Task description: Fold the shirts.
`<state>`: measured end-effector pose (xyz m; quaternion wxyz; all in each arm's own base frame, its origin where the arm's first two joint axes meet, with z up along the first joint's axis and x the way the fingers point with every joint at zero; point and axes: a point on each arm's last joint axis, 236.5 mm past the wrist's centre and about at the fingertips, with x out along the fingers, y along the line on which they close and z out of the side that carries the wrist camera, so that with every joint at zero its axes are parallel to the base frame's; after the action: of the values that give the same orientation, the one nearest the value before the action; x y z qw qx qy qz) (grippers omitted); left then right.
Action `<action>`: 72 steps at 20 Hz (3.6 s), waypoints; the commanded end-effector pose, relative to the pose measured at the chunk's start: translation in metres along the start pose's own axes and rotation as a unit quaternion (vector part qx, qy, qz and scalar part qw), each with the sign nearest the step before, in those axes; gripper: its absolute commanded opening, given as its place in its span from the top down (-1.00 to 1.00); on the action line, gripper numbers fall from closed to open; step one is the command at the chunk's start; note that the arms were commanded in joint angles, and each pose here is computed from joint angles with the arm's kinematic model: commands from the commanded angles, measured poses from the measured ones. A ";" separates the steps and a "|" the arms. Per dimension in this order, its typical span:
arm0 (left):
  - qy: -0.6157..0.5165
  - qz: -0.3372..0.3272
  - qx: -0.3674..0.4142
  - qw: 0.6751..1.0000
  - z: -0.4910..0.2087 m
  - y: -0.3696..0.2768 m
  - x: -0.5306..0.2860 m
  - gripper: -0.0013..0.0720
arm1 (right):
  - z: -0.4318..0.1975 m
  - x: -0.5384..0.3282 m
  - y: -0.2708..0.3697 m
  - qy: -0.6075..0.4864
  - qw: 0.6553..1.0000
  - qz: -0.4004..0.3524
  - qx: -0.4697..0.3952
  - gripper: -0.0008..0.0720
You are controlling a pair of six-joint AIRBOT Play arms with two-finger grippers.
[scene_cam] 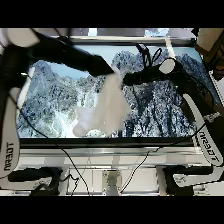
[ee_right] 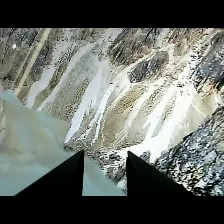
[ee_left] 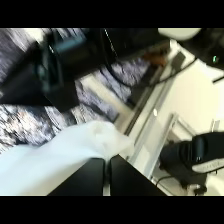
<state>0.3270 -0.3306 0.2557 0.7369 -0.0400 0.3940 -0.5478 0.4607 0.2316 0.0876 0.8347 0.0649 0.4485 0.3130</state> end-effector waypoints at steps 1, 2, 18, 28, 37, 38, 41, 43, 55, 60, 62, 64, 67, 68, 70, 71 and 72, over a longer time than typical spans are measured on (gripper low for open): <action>0.066 -0.003 0.014 0.998 -0.030 -0.007 0.042 0.17 | 0.008 -0.014 -0.044 -0.017 0.998 -0.043 0.031 0.04; 0.066 -0.004 0.012 0.998 -0.030 -0.007 0.043 -0.10 | 0.010 -0.022 -0.060 -0.024 0.997 -0.050 0.051 0.04; 0.212 0.234 -0.224 0.922 -0.159 0.219 -0.048 -0.39 | -0.035 -0.043 -0.060 0.066 0.996 0.010 0.059 -0.26; 0.289 0.205 -0.285 0.891 -0.241 0.276 0.012 -0.40 | -0.042 -0.040 -0.049 0.084 0.995 0.020 0.049 -0.26; 0.262 0.145 -0.330 0.895 -0.246 0.280 0.056 -0.40 | -0.043 -0.039 -0.048 0.085 0.995 0.021 0.049 -0.25; 0.263 0.141 -0.334 0.894 -0.248 0.280 0.059 -0.40 | -0.043 -0.039 -0.048 0.085 0.995 0.020 0.049 -0.25; 0.270 0.138 -0.338 0.891 -0.254 0.283 0.065 -0.32 | -0.042 -0.039 -0.048 0.084 0.995 0.020 0.048 -0.25; 0.275 0.137 -0.338 0.890 -0.259 0.283 0.071 -0.30 | -0.042 -0.039 -0.048 0.084 0.995 0.020 0.049 -0.25; 0.168 0.101 -0.223 0.955 -0.140 0.256 0.092 0.94 | -0.034 -0.038 -0.053 0.066 0.997 0.012 0.048 -0.24; -0.056 0.200 -0.049 0.977 0.045 0.217 -0.010 0.94 | -0.026 -0.037 -0.057 0.048 0.998 0.004 0.046 -0.24; -0.133 0.226 -0.003 0.965 0.083 0.181 -0.059 0.94 | -0.021 -0.036 -0.059 0.037 0.998 0.000 0.046 -0.24; -0.157 0.273 0.059 0.947 0.094 0.149 -0.107 0.94 | -0.019 -0.036 -0.060 0.033 0.998 -0.003 0.046 -0.24; -0.171 0.333 0.103 0.922 0.090 0.093 -0.175 0.94 | -0.018 -0.036 -0.061 0.032 0.998 -0.003 0.046 -0.24; -0.172 0.341 0.113 0.917 0.087 0.077 -0.189 0.94 | -0.016 -0.036 -0.060 0.028 0.999 -0.003 0.046 -0.24; -0.183 0.347 0.118 0.912 0.082 0.053 -0.207 0.94 | -0.011 -0.031 -0.048 0.019 0.999 0.009 0.040 -0.25; -0.184 0.346 0.117 0.912 0.081 0.048 -0.210 0.94 | -0.009 -0.028 -0.034 0.017 0.999 0.029 0.030 -0.25; -0.182 0.343 0.112 0.915 0.078 0.047 -0.208 0.94 | -0.007 -0.024 -0.013 0.013 0.998 0.056 0.021 -0.25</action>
<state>0.4188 -0.1789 0.3788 0.9319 0.0755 0.1910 -0.2990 0.4574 0.1777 0.0844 0.8146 0.0937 0.4795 0.3126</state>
